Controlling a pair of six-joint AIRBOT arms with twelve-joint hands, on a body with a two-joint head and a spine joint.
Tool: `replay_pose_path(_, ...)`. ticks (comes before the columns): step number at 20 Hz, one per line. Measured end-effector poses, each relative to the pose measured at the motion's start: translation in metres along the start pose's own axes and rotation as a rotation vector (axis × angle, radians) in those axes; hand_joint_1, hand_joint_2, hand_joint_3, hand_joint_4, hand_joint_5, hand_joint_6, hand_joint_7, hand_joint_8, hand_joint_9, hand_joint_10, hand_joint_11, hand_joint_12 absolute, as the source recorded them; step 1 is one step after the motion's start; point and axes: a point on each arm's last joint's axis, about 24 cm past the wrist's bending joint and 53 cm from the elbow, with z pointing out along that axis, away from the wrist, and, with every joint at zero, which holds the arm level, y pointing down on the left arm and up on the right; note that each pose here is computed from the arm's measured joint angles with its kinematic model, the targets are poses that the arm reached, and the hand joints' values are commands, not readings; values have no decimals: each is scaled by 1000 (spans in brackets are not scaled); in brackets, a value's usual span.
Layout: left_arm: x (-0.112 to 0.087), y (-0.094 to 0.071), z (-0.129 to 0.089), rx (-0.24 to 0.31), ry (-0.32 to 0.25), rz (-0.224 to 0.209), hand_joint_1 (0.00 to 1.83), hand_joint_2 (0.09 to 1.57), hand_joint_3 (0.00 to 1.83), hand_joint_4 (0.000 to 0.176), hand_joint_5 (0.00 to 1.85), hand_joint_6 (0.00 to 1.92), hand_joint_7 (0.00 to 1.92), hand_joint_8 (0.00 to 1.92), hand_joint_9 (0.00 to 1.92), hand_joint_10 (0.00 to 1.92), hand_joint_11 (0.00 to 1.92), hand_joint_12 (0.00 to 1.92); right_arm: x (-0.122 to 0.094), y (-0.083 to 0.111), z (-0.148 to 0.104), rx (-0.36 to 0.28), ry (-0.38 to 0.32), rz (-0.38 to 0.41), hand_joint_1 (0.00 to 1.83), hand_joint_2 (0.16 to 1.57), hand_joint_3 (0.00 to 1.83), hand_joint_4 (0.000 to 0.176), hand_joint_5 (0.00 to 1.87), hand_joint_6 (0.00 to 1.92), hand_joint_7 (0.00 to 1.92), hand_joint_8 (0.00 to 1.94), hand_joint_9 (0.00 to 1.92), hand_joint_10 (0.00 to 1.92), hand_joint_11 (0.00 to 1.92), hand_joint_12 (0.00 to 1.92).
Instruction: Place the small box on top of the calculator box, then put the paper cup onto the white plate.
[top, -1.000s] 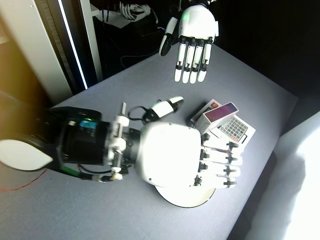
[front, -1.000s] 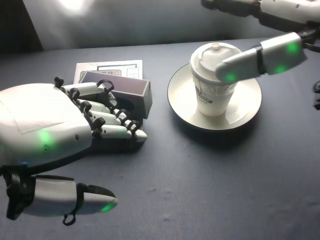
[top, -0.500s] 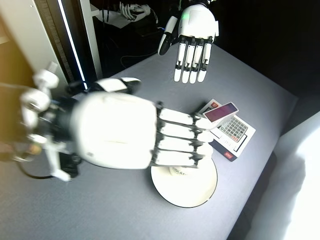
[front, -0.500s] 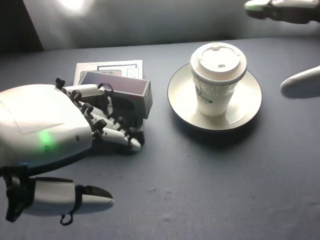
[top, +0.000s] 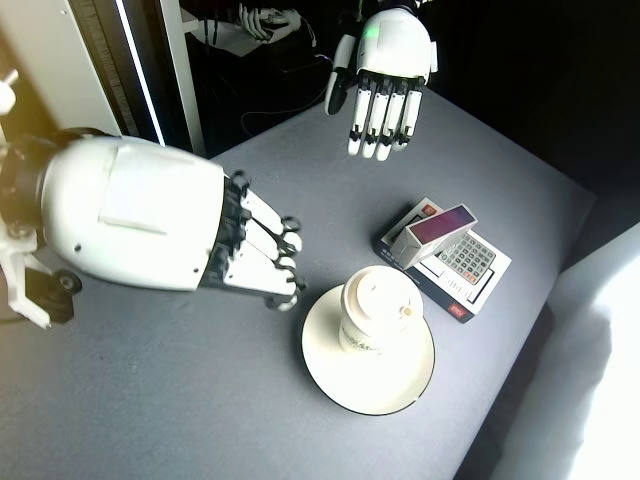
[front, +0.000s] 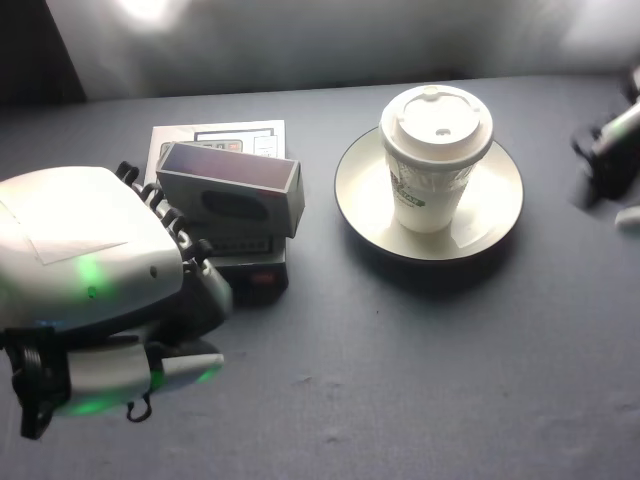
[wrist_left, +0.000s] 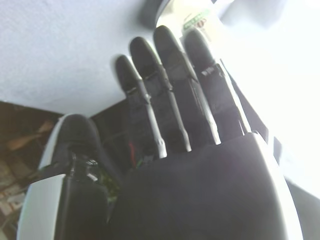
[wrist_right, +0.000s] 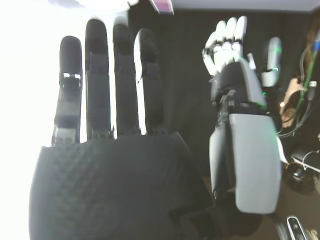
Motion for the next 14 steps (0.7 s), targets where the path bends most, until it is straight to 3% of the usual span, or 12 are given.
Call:
replay_pose_path(2, 1, 1, 0, -3, 3, 0, 575, 1541, 2, 3, 1301, 1921, 1535, 1921, 1603, 1921, 1649, 1921, 2, -5, 0, 21, 5, -2, 587, 1470, 3, 0, 1274, 1921, 1435, 1941, 1503, 1921, 1608, 1921)
replay_pose_path(3, 1, -1, 0, -1, 4, -2, 730, 1500, 0, 34, 1344, 1921, 1579, 1921, 1662, 1921, 1721, 1921, 2, -3, 0, 17, 6, -4, 692, 1487, 3, 0, 1365, 1921, 1547, 1941, 1618, 1921, 1704, 1921)
replay_pose_path(4, 2, -2, 0, 1, 5, -6, 730, 1500, 0, 34, 1344, 1921, 1579, 1921, 1662, 1921, 1721, 1921, 2, -2, 0, 12, 8, -8, 692, 1487, 3, 0, 1365, 1921, 1547, 1941, 1618, 1921, 1704, 1921)
replay_pose_path(7, 3, -6, 1, 5, 5, -17, 704, 1501, 0, 44, 1444, 1921, 1606, 1921, 1668, 1921, 1742, 1921, 4, 0, 0, 7, 14, -17, 916, 1434, 0, 0, 1466, 1921, 1631, 1941, 1724, 1921, 1809, 1921)
replay_pose_path(10, 1, -6, 1, 5, -1, -24, 777, 1475, 0, 53, 1430, 1921, 1597, 1921, 1651, 1921, 1732, 1921, 5, 0, 0, 4, 18, -27, 896, 1425, 0, 0, 1508, 1921, 1660, 1941, 1745, 1921, 1821, 1921)
replay_pose_path(14, 1, -6, 1, 5, 0, -24, 803, 1443, 0, 52, 1445, 1921, 1601, 1921, 1665, 1921, 1709, 1921, 5, 3, 0, -9, 19, -31, 906, 1418, 0, 0, 1500, 1921, 1656, 1941, 1752, 1921, 1832, 1921)
